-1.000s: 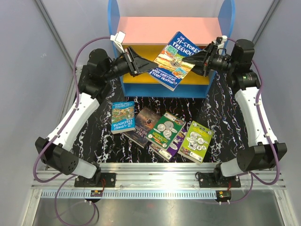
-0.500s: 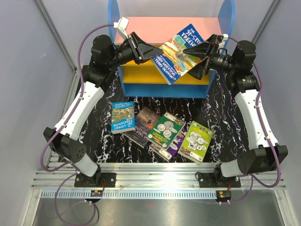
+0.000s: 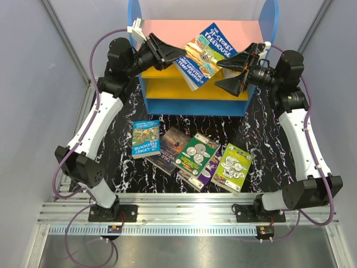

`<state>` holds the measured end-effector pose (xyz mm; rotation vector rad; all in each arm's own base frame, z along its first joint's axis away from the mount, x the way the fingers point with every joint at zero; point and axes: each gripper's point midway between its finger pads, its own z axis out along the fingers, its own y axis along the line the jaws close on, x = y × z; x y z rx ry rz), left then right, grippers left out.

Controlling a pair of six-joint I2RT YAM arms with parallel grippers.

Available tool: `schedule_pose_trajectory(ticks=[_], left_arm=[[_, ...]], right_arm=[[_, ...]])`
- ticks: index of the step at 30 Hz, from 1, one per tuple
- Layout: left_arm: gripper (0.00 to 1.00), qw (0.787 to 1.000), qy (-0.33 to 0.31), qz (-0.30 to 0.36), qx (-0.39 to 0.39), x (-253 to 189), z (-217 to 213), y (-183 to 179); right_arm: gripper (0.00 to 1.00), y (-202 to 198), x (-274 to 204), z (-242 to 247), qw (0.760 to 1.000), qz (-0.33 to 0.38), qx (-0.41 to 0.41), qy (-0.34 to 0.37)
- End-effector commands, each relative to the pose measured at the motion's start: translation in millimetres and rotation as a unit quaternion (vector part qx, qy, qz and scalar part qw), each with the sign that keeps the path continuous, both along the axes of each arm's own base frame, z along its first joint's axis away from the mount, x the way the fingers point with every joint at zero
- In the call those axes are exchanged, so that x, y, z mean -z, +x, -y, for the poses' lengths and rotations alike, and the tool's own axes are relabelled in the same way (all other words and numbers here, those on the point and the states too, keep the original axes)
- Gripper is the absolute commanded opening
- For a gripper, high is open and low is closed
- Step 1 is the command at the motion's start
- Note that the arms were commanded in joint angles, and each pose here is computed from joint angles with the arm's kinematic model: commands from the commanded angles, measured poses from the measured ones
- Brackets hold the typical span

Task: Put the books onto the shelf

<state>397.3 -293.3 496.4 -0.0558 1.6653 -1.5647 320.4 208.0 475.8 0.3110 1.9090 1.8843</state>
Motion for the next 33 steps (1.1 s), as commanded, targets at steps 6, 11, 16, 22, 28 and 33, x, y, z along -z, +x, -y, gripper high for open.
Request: schedule_pose_trajectory(ticks=[6, 11, 16, 22, 28, 33], left_arm=[[0.00, 0.989, -0.118, 0.080, 0.042, -84, -16, -62], [0.00, 0.985, -0.149, 0.066, 0.060, -92, -20, -77], [0.00, 0.977, -0.195, 0.040, 0.077, -86, -23, -79], [0.00, 0.974, -0.206, 0.003, 0.092, -63, -18, -86], [0.00, 0.972, -0.213, -0.037, 0.094, -28, -16, -94], [0.00, 0.986, -0.147, -0.057, 0.052, 0, -15, -97]], right_arm=[[1.00, 17, 10, -3, 0.998, 0.033, 0.028, -0.052], [1.00, 22, 22, -9, 0.996, 0.028, 0.030, -0.073], [1.00, 22, 28, -11, 0.996, 0.026, 0.034, -0.075], [1.00, 22, 21, -13, 0.997, 0.030, 0.032, -0.060], [0.96, 20, 6, -13, 0.998, 0.045, 0.033, -0.035], [0.26, 10, 1, -12, 0.998, 0.049, 0.024, -0.030]])
